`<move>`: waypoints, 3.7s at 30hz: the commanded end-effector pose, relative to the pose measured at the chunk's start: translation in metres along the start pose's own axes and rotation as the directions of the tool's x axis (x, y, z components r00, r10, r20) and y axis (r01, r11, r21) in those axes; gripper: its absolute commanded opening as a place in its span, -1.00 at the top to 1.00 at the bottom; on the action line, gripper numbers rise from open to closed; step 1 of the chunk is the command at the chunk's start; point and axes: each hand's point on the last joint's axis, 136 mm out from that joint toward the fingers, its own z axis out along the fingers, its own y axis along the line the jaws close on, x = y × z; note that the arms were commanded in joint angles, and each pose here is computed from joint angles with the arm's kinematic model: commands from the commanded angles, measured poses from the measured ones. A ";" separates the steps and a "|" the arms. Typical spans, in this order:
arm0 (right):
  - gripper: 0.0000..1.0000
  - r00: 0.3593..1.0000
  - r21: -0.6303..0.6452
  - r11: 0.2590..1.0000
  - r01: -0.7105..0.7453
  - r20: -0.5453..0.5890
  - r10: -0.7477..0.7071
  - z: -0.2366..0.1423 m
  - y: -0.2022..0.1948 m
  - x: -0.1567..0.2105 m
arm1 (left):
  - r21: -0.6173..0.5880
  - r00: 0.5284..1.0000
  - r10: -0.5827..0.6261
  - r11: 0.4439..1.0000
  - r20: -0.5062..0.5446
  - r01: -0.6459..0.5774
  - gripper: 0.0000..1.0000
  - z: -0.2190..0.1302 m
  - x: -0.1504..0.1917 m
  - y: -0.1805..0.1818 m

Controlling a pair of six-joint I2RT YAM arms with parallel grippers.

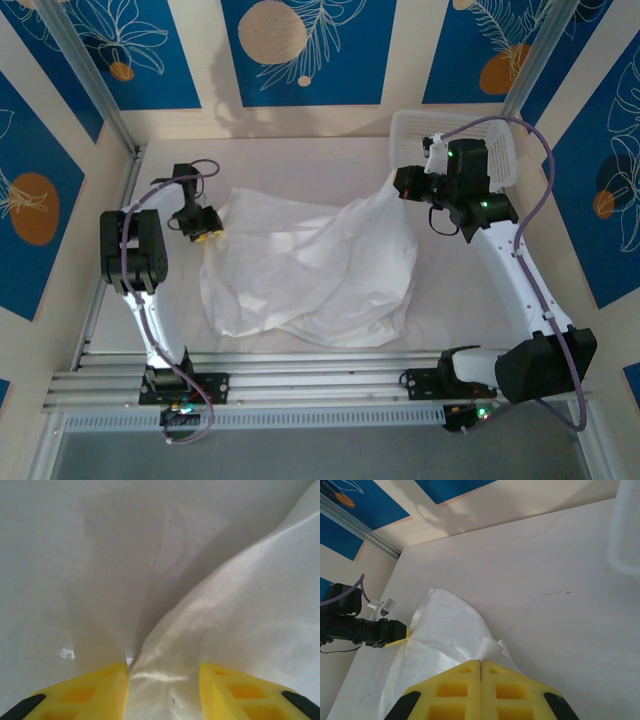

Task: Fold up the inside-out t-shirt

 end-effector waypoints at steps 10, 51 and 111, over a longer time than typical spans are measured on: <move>1.00 1.000 -0.038 0.999 -0.002 -0.013 0.001 -0.004 0.015 0.002 | 0.030 1.000 -0.005 1.000 0.016 0.004 0.77 0.002 -0.018 -0.004; 1.00 0.206 0.057 0.729 0.682 0.942 -0.265 -0.346 0.260 -0.229 | 0.282 -0.207 -0.335 0.927 0.919 -0.249 1.00 -0.703 0.093 -0.017; 1.00 0.196 0.040 0.755 0.655 0.956 -0.220 -0.402 0.265 -0.216 | 0.187 -0.094 -0.267 0.846 0.959 -0.500 1.00 -0.706 0.126 -0.064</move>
